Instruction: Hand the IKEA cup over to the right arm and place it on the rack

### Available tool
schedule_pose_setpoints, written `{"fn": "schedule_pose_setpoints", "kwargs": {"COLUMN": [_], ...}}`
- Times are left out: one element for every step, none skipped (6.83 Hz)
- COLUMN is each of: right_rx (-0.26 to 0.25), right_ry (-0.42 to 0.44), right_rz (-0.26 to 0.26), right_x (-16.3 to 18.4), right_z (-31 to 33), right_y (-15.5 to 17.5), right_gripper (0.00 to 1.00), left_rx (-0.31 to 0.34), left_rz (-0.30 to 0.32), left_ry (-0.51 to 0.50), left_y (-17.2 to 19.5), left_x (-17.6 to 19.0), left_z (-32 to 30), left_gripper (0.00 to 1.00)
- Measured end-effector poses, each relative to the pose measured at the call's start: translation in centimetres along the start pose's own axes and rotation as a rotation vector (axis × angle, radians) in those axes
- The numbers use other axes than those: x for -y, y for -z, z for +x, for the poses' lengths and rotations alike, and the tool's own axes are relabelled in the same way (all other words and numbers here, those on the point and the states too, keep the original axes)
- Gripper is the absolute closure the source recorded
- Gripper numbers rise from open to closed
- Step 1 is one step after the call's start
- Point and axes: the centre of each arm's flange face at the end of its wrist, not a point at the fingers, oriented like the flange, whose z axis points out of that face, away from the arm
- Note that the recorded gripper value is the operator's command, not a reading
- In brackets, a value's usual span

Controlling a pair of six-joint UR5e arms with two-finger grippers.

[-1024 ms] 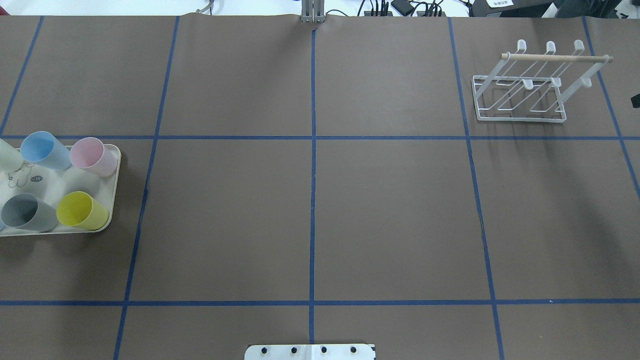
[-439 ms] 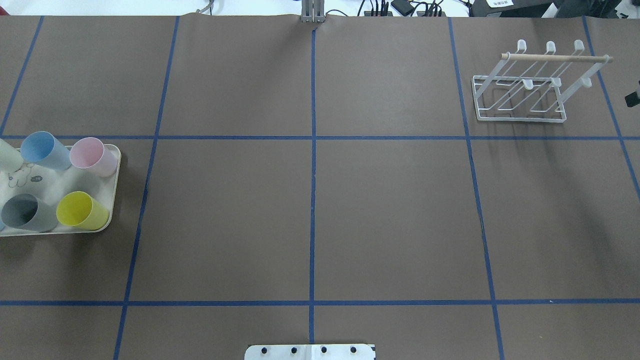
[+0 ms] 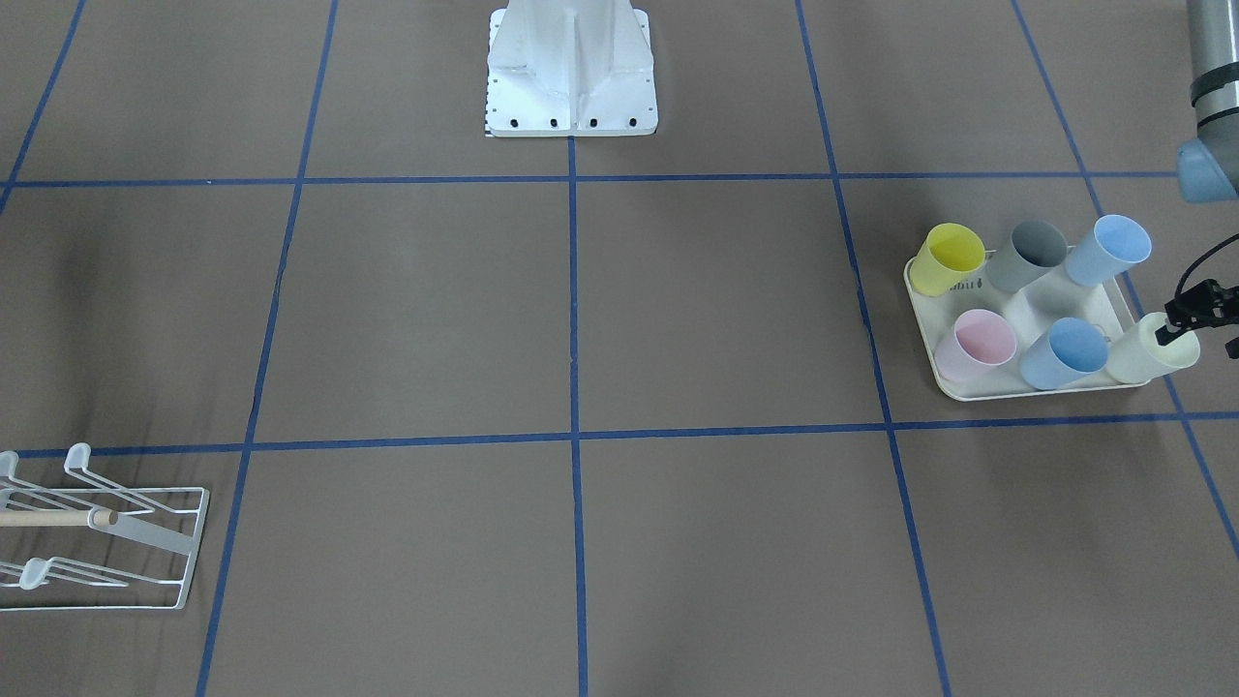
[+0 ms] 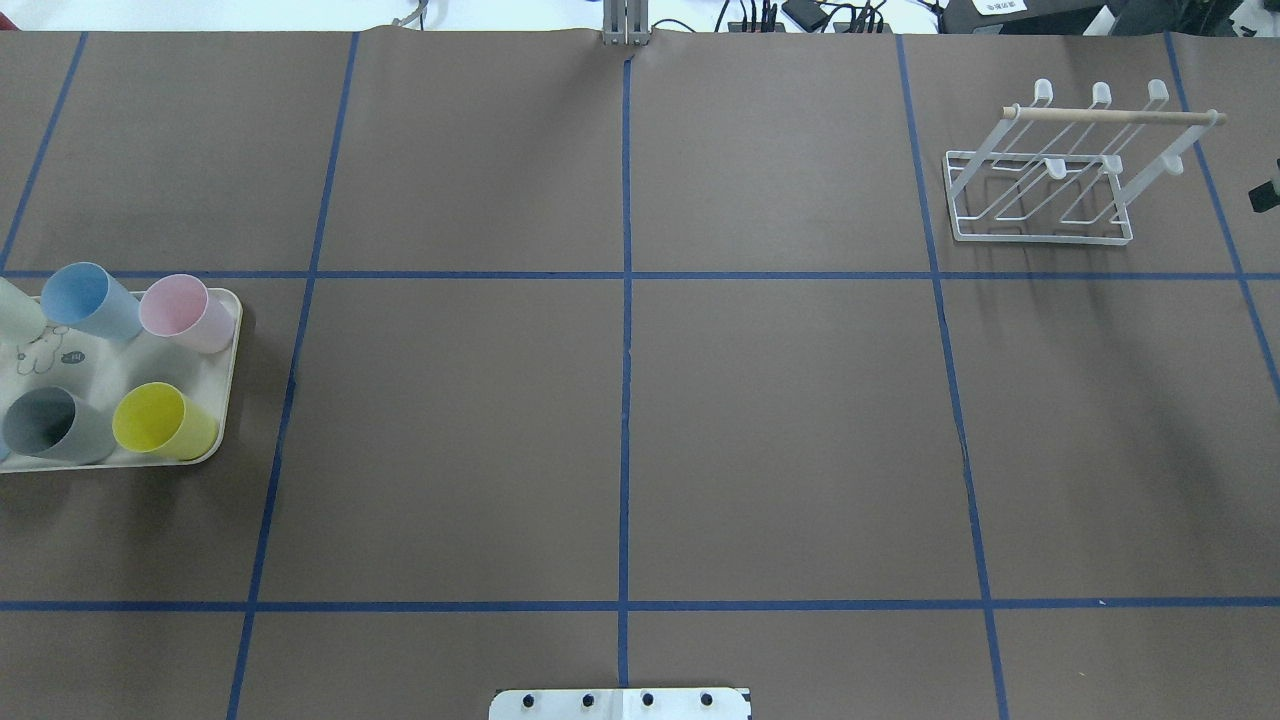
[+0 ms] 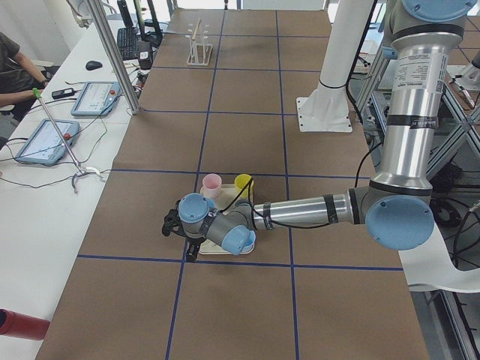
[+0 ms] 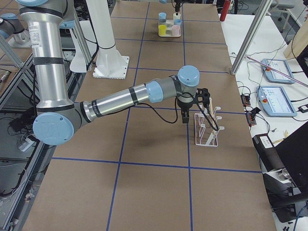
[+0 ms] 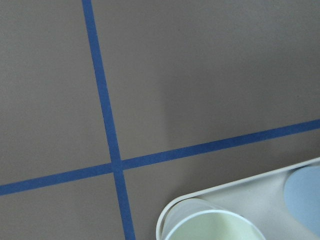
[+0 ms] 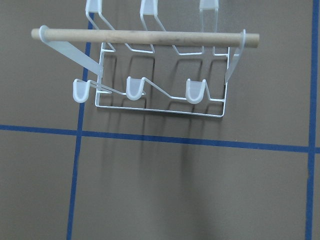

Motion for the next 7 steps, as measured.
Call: {"fn": "schedule_pose_setpoints", "kwargs": {"right_rx": [0.000,0.001,0.001,0.002,0.003,0.003,0.003], "right_ry": [0.001,0.001,0.001,0.003,0.004,0.005,0.005], "right_rz": [0.001,0.001,0.001,0.002,0.003,0.003,0.004], "right_x": [0.02,0.02,0.03,0.09,0.17,0.22,0.23], "right_z": [-0.04,-0.07,-0.09,-0.16,-0.26,-0.31,-0.33], "right_y": [0.03,0.05,0.05,0.09,0.15,0.18,0.19], "right_gripper": [0.00,0.00,0.00,0.00,0.00,0.00,0.00], "left_rx": [0.001,0.000,0.000,0.000,0.000,0.000,-0.001], "left_rz": [-0.002,0.000,0.001,0.001,0.002,0.002,0.002], "left_ry": [0.001,-0.001,-0.001,-0.002,-0.003,-0.004,-0.005], "left_y": [-0.13,-0.18,-0.22,-0.24,-0.22,-0.23,-0.24], "left_x": [-0.40,-0.77,-1.06,-1.18,-1.20,-1.21,-1.21], "left_z": [-0.22,-0.38,-0.50,-0.54,-0.54,-0.50,-0.48], "left_gripper": [0.25,0.33,0.36,0.36,0.40,0.55,0.74]}}
